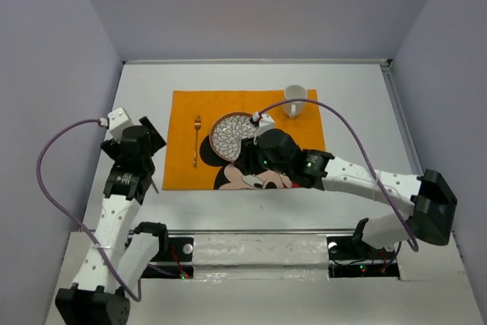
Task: Set the dinner table for one person
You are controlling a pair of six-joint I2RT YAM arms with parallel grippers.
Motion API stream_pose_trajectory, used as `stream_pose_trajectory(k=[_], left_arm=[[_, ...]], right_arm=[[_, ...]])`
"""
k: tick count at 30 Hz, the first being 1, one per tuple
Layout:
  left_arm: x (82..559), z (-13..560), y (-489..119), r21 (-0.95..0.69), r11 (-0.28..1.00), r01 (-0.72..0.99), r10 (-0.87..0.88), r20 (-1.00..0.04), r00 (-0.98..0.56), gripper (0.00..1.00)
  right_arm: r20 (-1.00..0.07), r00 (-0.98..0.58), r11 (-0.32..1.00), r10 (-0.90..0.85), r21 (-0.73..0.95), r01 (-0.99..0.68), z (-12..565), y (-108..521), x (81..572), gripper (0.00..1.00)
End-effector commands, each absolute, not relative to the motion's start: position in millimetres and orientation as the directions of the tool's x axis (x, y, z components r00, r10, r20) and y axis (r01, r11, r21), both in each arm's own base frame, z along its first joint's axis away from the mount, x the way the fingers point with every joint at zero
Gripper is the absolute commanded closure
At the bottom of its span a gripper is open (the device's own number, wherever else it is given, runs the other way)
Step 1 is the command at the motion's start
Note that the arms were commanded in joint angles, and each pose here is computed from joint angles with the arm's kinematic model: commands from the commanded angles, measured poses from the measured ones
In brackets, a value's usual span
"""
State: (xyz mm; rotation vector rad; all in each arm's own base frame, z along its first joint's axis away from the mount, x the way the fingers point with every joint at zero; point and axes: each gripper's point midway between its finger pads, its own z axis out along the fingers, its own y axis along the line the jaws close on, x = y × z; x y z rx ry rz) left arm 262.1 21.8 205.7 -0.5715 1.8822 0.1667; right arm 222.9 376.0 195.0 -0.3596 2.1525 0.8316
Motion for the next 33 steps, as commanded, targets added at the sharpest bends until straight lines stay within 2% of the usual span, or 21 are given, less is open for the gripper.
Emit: stream_pose_trajectory(k=[1, 9, 16, 19, 22, 24, 26, 29, 32, 33], left_arm=[[280.4, 165.9, 40.7, -0.266, 0.842, -0.47, -0.451, -0.825, -0.341, 0.01], [273.1, 132.7, 51.9, -0.322, 0.751, -0.576, -0.597, -0.704, -0.385, 0.02], [261.3, 74.1, 63.3, -0.205, 0.684, -0.7, -0.672, -0.552, -0.494, 0.04], [259.7, 64.6, 65.9, -0.188, 0.677, -0.711, -0.679, -0.532, -0.506, 0.08], [256.8, 50.7, 67.6, -0.162, 0.673, -0.722, -0.686, -0.5, -0.528, 0.14], [256.8, 41.4, 73.4, -0.131, 0.673, -0.728, -0.681, -0.493, -0.541, 0.23], [255.9, 33.0, 81.1, -0.095, 0.667, -0.739, -0.679, -0.487, -0.55, 0.27], [259.2, 25.1, 88.4, -0.088, 0.671, -0.736, -0.674, -0.486, -0.556, 0.46], [262.1, 14.0, 82.3, -0.106, 0.688, -0.718, -0.674, -0.459, -0.578, 0.54], [263.4, 11.0, 79.0, -0.115, 0.698, -0.707, -0.673, -0.445, -0.591, 0.6]], right_arm=[[-0.842, -0.539, 0.751, 0.011, 0.363, -0.552, 216.1, 344.8, 222.4, 0.54], [-0.891, -0.454, 0.782, 0.01, 0.29, -0.552, 226.5, 310.8, 221.0, 0.55], [-0.893, -0.447, 0.799, 0.047, 0.302, -0.52, 227.3, 287.0, 230.9, 0.57], [-0.887, -0.457, 0.807, 0.071, 0.32, -0.496, 225.4, 276.8, 238.2, 0.57], [-0.884, -0.461, 0.802, 0.081, 0.332, -0.497, 224.9, 275.1, 237.9, 0.57], [-0.884, -0.46, 0.805, 0.088, 0.335, -0.489, 225.0, 272.4, 239.9, 0.58], [-0.881, -0.464, 0.802, 0.093, 0.342, -0.49, 224.3, 271.9, 240.5, 0.58], [-0.88, -0.467, 0.799, 0.09, 0.343, -0.494, 223.2, 273.0, 240.1, 0.58], [-0.879, -0.467, 0.798, 0.094, 0.347, -0.493, 223.0, 274.1, 240.8, 0.58], [-0.878, -0.47, 0.798, 0.094, 0.349, -0.492, 221.9, 274.8, 240.9, 0.58]])
